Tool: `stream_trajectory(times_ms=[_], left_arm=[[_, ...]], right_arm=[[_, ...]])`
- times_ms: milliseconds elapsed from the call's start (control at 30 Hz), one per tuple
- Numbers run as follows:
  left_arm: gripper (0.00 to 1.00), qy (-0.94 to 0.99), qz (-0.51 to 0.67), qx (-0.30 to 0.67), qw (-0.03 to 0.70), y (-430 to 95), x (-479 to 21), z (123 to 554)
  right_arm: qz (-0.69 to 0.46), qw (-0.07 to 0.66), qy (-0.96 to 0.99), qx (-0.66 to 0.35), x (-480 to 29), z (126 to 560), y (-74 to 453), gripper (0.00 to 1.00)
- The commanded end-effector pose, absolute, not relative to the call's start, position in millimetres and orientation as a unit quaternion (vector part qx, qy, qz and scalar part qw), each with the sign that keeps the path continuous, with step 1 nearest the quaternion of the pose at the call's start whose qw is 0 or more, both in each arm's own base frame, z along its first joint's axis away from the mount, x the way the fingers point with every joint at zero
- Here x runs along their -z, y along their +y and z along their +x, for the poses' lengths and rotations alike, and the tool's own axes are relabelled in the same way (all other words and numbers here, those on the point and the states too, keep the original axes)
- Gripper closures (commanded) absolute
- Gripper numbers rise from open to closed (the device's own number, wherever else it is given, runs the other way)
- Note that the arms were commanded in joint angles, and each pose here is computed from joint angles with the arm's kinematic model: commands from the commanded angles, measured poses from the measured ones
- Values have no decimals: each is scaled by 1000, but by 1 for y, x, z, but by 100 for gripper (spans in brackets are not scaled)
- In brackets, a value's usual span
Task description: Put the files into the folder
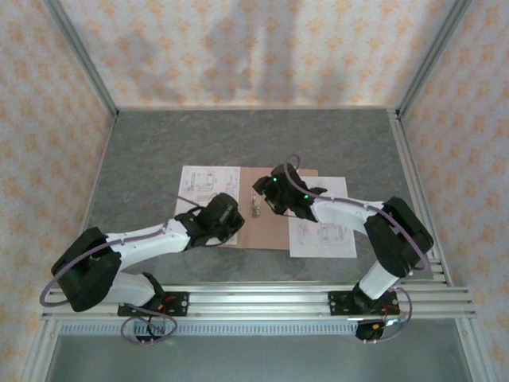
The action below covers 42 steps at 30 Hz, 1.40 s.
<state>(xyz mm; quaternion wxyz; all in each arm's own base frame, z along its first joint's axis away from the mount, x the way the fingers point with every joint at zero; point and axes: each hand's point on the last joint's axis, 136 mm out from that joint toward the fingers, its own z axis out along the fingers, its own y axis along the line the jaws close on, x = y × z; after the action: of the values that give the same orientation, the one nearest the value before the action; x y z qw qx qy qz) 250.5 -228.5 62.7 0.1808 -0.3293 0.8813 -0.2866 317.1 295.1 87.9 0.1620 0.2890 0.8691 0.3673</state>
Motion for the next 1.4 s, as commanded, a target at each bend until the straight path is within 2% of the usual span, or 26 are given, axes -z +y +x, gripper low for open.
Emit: stream_trajectory(times_ms=[0,400,633,1033,1267,1367], left_arm=[[100,866,-353,287,206,-232,-56,253],[100,865,-373,276,191,-232,-8,236],[100,871,-371,261,190,-225,-2,229],[100,871,-369,260,191,-225,-5,228],[100,870,-369,264,194,-228,-9,231],[100,869,-368,267,197,-230,-15,232]], right_arm=[[322,146,833,-425,-101,313,314,35],[383,92,784,-480,-93,318,350,35],[395,112,775,-480,-96,327,349,36],[428,146,755,-475,-117,385,328,43],[434,137,764,-457,-102,418,319,44],[408,164,766,-468,-124,429,315,45]])
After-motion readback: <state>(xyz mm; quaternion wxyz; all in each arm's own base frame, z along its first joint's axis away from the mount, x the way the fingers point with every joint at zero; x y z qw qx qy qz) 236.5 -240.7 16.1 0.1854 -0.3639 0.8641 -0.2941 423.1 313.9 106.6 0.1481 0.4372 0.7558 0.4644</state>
